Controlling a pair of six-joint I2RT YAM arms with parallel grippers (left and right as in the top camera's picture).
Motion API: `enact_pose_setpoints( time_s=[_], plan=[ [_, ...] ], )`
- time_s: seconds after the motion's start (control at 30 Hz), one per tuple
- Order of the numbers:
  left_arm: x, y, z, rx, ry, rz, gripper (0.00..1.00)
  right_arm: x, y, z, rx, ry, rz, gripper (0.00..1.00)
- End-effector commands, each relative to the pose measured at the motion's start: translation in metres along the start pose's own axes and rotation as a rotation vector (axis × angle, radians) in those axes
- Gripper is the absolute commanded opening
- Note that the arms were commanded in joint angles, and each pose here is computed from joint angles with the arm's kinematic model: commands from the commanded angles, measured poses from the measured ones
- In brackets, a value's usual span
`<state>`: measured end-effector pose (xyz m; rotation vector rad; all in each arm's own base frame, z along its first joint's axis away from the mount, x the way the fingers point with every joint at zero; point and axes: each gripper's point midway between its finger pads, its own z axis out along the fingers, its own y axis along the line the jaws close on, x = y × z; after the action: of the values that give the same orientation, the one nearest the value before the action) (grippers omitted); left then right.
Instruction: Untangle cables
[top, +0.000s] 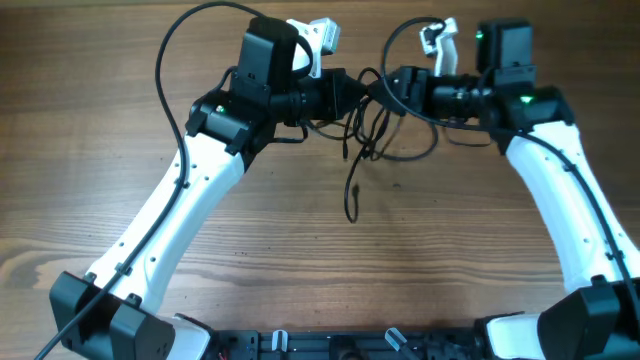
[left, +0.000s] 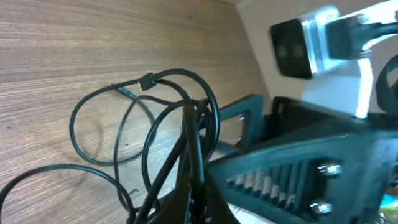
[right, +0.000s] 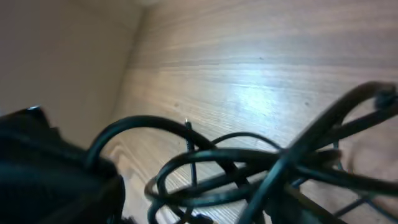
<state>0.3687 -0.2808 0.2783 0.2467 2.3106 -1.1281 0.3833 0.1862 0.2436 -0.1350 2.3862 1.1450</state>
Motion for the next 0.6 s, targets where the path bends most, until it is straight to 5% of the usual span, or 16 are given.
enact_pose_setpoints(
  time_s=[0.0, 0.2, 0.23, 0.33, 0.57],
  plan=[
    [-0.001, -0.021, -0.005, 0.108, 0.016, 0.005, 0.04, -0.008, -0.027, 0.007, 0.204, -0.078, 0.209, 0.64],
    [-0.004, -0.043, -0.024, 0.25, 0.038, -0.016, 0.04, 0.0, -0.075, 0.034, 0.307, -0.04, 0.355, 0.54],
    [-0.014, -0.035, -0.038, 0.23, 0.001, -0.027, 0.04, 0.004, -0.09, 0.034, 0.351, -0.03, 0.384, 0.47],
    [-0.054, 0.015, -0.106, 0.085, -0.186, -0.105, 0.04, 0.009, -0.133, 0.02, 0.446, -0.021, 0.433, 0.06],
    [-0.052, 0.157, -0.209, -0.407, -0.382, -0.409, 0.04, 0.006, -0.159, -0.002, 0.463, 0.038, 0.195, 0.04]
  ],
)
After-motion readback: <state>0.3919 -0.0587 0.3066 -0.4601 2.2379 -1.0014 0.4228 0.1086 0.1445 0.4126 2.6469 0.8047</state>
